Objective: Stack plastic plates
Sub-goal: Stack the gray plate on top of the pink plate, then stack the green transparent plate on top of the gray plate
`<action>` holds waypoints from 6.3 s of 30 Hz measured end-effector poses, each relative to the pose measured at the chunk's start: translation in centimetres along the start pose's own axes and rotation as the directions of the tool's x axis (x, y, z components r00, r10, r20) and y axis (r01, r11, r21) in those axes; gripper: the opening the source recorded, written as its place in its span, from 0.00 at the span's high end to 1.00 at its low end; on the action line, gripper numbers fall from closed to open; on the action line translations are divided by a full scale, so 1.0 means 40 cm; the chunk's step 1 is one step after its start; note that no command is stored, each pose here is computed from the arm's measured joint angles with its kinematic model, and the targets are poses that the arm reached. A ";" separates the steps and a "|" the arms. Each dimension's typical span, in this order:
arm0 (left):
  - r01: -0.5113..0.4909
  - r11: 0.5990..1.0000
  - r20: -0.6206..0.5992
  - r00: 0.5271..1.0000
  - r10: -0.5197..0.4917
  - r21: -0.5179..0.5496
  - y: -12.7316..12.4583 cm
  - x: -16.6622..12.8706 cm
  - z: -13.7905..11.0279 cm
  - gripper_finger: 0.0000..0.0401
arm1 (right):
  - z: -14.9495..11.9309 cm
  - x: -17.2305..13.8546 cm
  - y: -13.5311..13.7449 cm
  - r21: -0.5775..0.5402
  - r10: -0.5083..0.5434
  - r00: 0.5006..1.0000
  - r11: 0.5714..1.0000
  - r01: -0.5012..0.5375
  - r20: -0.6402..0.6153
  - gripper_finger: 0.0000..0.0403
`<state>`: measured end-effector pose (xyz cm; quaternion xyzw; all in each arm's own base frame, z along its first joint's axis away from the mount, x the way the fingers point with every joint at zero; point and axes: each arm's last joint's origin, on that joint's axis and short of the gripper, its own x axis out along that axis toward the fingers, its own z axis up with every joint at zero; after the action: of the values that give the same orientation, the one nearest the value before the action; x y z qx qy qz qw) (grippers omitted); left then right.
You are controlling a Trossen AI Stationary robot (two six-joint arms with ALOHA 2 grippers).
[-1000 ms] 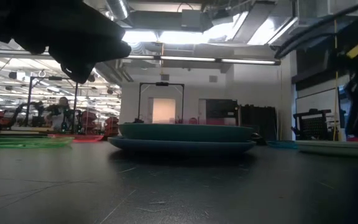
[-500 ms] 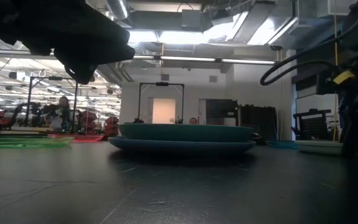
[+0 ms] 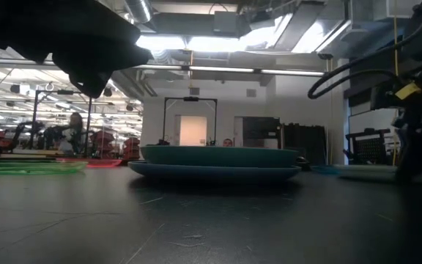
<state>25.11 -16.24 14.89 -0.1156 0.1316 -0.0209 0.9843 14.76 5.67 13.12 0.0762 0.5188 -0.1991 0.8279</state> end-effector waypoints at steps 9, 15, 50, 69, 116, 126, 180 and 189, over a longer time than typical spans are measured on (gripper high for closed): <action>-0.018 1.000 0.006 1.000 0.018 0.003 0.010 0.005 0.004 0.74 | 0.079 -0.055 0.038 -0.065 0.027 0.988 0.998 -0.017 0.152 0.99; -0.013 1.000 0.009 1.000 0.013 0.001 0.008 0.004 0.005 0.74 | 0.137 -0.093 0.068 -0.113 0.082 0.948 0.992 -0.050 0.307 1.00; -0.013 1.000 0.008 1.000 0.013 -0.007 0.008 0.004 0.005 0.74 | 0.330 0.114 0.174 -0.350 0.353 0.748 0.921 -0.172 0.562 0.99; -0.206 0.978 -0.362 0.910 0.201 0.027 0.024 -0.081 0.090 0.74 | 0.362 -0.039 0.224 -0.496 0.490 0.549 0.855 -0.151 0.678 0.58; -0.497 0.805 -0.642 0.509 0.574 0.324 0.195 -0.229 -0.091 0.93 | 0.359 -0.073 0.241 -0.504 0.465 0.549 0.859 -0.090 0.695 0.58; -0.472 0.803 -0.615 0.526 0.588 0.364 0.176 -0.215 -0.059 0.99 | 0.359 -0.073 0.241 -0.502 0.465 0.548 0.860 -0.094 0.695 0.58; -0.217 0.896 -0.215 0.924 0.317 0.388 0.197 0.123 0.150 0.99 | 0.240 -0.279 0.239 -0.324 0.207 0.540 0.937 0.130 0.816 0.58; -0.232 0.903 -0.228 0.917 0.327 0.361 0.258 0.157 0.137 0.99 | 0.234 -0.270 0.238 -0.346 0.203 0.570 0.925 0.154 0.796 0.58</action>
<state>32.74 -5.44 16.04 0.0736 0.2812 0.0841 0.9531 22.26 13.90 26.15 -0.1784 0.1019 -0.0958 0.9740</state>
